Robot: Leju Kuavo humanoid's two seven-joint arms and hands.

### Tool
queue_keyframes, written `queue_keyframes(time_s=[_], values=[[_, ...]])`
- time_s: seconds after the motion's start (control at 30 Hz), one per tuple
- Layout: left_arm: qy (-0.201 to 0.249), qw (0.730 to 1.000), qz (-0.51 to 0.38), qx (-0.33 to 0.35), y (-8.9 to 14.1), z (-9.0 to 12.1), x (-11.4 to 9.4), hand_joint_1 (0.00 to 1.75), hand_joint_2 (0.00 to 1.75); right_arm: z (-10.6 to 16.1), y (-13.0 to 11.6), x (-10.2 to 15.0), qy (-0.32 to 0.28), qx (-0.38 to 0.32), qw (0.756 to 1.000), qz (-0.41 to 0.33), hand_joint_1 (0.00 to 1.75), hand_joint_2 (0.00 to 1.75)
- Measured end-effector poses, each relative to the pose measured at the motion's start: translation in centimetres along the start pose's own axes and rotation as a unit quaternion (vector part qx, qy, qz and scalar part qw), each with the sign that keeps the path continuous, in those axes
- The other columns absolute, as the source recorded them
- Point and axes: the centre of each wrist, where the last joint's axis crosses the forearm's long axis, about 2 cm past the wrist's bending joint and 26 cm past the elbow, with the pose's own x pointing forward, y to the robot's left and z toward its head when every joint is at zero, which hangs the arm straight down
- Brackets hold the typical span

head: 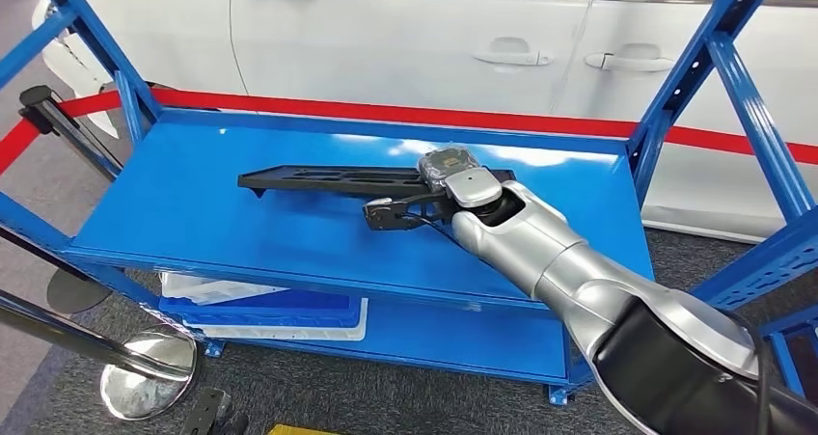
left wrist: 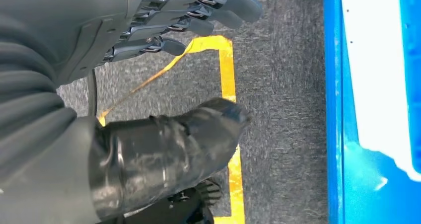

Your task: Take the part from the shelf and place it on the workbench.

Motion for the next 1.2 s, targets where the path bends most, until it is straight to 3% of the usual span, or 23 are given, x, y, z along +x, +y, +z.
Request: queue_keyframes(time_s=[0.2, 0.5, 0.87, 1.2], values=[[-0.011, 0.999, 0.008, 0.031, 0.2, 0.0, 0.0, 0.0, 1.75, 1.2, -2.7, 1.0, -0.025, -0.086, 0.996, -0.026, 1.75, 1.75], [0.014, 0.998, 0.015, 0.056, 0.4, 0.4, -0.7, 0.0, 1.75, 5.2, -9.6, 1.4, -0.06, -0.228, 0.969, -0.072, 1.75, 1.75], [0.02, 0.998, 0.015, 0.057, 0.2, 0.4, -0.8, 0.0, 1.75, 7.3, -11.1, 0.9, -0.088, -0.272, 0.955, -0.084, 1.75, 1.75], [0.051, 0.996, 0.021, 0.064, 0.0, 0.5, -0.9, 0.0, 1.75, 9.9, -12.6, 0.8, -0.105, -0.368, 0.919, -0.1, 1.75, 1.75]])
